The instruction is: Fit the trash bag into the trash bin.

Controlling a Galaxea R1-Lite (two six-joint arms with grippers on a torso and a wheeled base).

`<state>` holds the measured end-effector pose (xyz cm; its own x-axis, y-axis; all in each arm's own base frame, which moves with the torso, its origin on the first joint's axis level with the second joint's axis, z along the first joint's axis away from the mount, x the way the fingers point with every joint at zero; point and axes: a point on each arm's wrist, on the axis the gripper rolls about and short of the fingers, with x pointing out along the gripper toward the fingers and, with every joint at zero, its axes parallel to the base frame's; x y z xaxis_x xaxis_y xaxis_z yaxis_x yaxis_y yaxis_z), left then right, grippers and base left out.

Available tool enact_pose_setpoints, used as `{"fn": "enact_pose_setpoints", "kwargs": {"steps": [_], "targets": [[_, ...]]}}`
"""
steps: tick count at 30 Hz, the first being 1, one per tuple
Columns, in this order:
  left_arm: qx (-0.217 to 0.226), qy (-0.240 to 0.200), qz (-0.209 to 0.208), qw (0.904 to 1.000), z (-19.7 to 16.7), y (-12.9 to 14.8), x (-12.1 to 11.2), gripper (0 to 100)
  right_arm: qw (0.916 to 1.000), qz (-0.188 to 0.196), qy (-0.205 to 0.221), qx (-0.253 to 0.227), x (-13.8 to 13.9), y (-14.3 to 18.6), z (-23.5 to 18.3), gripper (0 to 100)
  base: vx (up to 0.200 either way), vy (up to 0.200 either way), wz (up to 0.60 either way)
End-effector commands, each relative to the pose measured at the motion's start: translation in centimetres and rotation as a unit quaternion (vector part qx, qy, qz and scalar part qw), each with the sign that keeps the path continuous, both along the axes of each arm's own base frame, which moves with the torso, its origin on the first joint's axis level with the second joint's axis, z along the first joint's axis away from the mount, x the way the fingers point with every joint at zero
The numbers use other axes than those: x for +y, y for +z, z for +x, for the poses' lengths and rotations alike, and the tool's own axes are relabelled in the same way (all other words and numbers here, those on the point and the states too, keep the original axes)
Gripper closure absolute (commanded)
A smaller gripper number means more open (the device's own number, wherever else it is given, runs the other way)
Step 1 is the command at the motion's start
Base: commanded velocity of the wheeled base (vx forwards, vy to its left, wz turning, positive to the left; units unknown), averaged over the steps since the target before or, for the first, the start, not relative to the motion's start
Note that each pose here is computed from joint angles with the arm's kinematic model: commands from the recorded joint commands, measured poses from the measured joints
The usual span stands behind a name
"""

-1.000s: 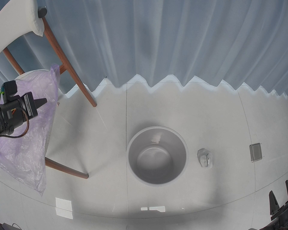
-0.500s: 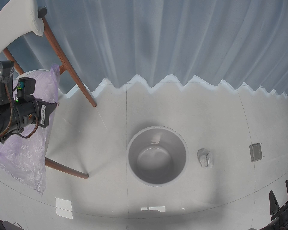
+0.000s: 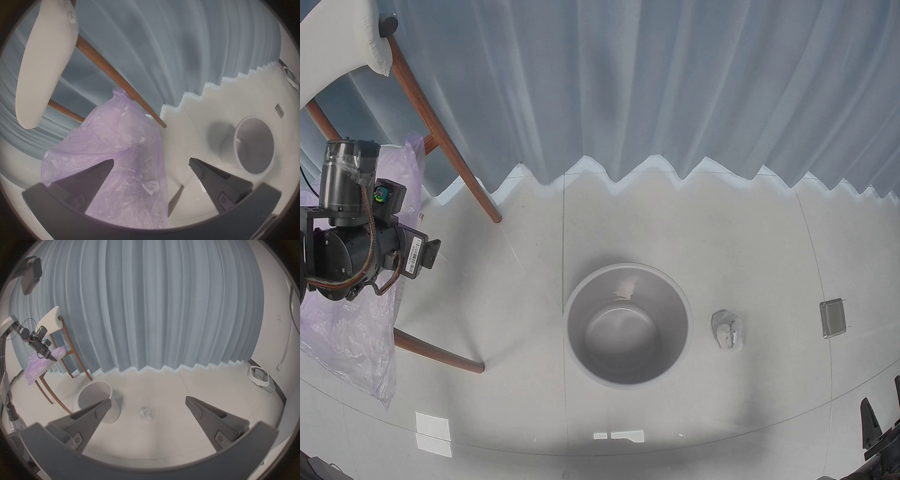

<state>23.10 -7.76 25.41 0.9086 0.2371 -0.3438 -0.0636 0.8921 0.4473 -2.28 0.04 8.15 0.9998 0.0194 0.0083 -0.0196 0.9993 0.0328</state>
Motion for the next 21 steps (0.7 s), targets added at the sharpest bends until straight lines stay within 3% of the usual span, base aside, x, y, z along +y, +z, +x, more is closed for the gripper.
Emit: {"fn": "enact_pose_setpoints", "kwargs": {"steps": [1, 6, 12, 15, 17, 18, 21], "targets": [[0.023, 0.020, 0.016, 0.9994, 1.4, -1.2, 0.7, 100, 1.0000, 0.000, 0.000, 0.001, 0.0, -0.5, 0.0, 0, 0.000, 0.000, 0.00], [0.018, 0.036, 0.013, 0.9991, 1.7, -1.0, 1.6, 100, 1.0000, 0.000, 0.000, 0.000, 0.0, -0.5, 0.0, 0, 0.000, 0.000, 0.00], [-0.013, 0.020, -0.027, 0.9993, 1.5, 0.0, 1.9, 100, 1.0000, 0.000, 0.000, 0.000, 0.0, -0.5, 0.0, 0, 0.000, 0.000, 0.00], [-0.036, -0.005, -0.099, 0.9944, 0.5, 0.9, 2.0, 100, 1.0000, 0.000, 0.000, 0.000, 0.0, -0.5, 0.0, 0, 0.000, 0.000, 0.00], [-0.047, -0.017, -0.164, 0.9851, 0.1, 1.3, 2.0, 100, 1.0000, 0.000, 0.000, 0.000, 0.0, -0.5, 0.0, 0, 0.000, 0.000, 0.00], [-0.050, -0.018, -0.173, 0.9836, 0.0, 1.4, 2.1, 100, 1.0000, 0.000, 0.000, 0.000, 0.0, -0.5, 0.0, 0, 0.000, 0.000, 0.00], [-0.057, -0.025, -0.261, 0.9634, -0.5, 1.7, 2.2, 100, 1.0000, 0.000, 0.000, 0.000, 0.0, -0.5, 0.0, 0, 0.000, 0.000, 0.00]]}}
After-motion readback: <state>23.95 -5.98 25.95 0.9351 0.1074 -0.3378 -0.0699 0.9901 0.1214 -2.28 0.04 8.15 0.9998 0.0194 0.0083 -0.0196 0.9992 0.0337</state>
